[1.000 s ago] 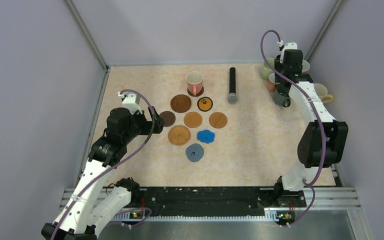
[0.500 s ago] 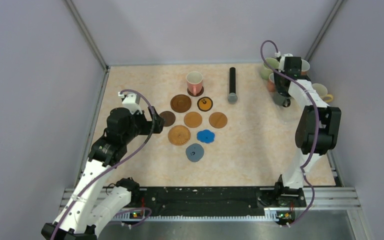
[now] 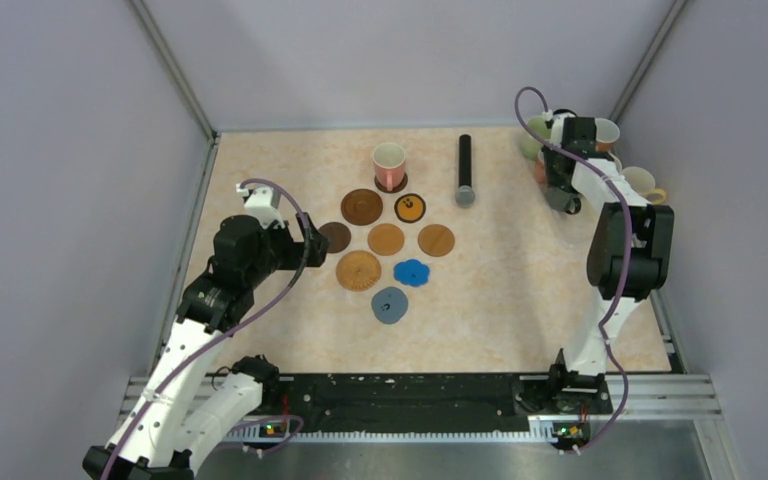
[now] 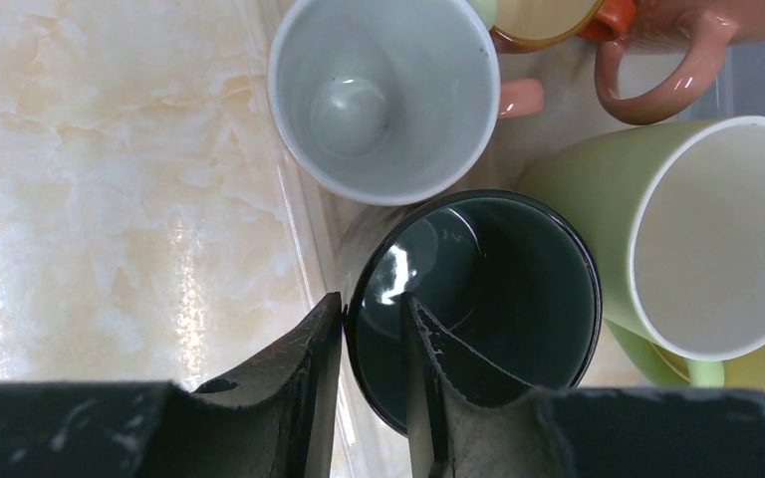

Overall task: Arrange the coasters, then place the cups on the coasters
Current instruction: Pick up the cup from the tray.

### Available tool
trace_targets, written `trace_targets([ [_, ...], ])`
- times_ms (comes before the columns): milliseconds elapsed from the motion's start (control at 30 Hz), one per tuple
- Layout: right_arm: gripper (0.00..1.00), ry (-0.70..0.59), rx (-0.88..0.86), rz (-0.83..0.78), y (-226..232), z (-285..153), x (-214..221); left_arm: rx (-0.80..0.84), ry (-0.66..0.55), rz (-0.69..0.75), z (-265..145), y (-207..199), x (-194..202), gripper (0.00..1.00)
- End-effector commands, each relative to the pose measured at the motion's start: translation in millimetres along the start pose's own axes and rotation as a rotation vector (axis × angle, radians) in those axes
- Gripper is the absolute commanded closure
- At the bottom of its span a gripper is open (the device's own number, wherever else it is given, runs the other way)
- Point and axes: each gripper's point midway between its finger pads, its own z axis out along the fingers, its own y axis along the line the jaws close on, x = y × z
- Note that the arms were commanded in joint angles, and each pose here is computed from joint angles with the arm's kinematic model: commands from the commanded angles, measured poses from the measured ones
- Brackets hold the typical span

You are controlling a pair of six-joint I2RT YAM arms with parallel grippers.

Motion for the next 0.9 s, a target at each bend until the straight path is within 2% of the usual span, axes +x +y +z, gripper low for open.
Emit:
trace_targets([
  [0, 0.73, -0.043, 0.006, -0.005, -6.5, -2.4, -19.7, 0.026, -0.034, 0.008, 1.8, -5.5, -8.2, 0.04],
  [267, 0.74, -0.017, 0.002, -0.007, -3.9, 4.1, -9.4, 0.025, -0.037, 0.010, 0.4, -5.2, -8.2, 0.04],
  [333, 0.77, -0.015, 0.000, -0.010, -4.0, 3.2, -9.7, 0.026, -0.038, 0.010, 0.2, -5.4, -8.5, 0.04],
  [600, 1.00, -0.040, 0.005, -0.013, -9.3, -16.8, -26.0, 0.029, -0.042, 0.010, -0.6, -6.0, -9.3, 0.04],
  [867, 1.00, -0.084, -0.033, 0.005, -6.6, -54.5, -43.6, 0.033, -0.042, 0.009, -1.4, -7.1, -9.7, 0.03],
])
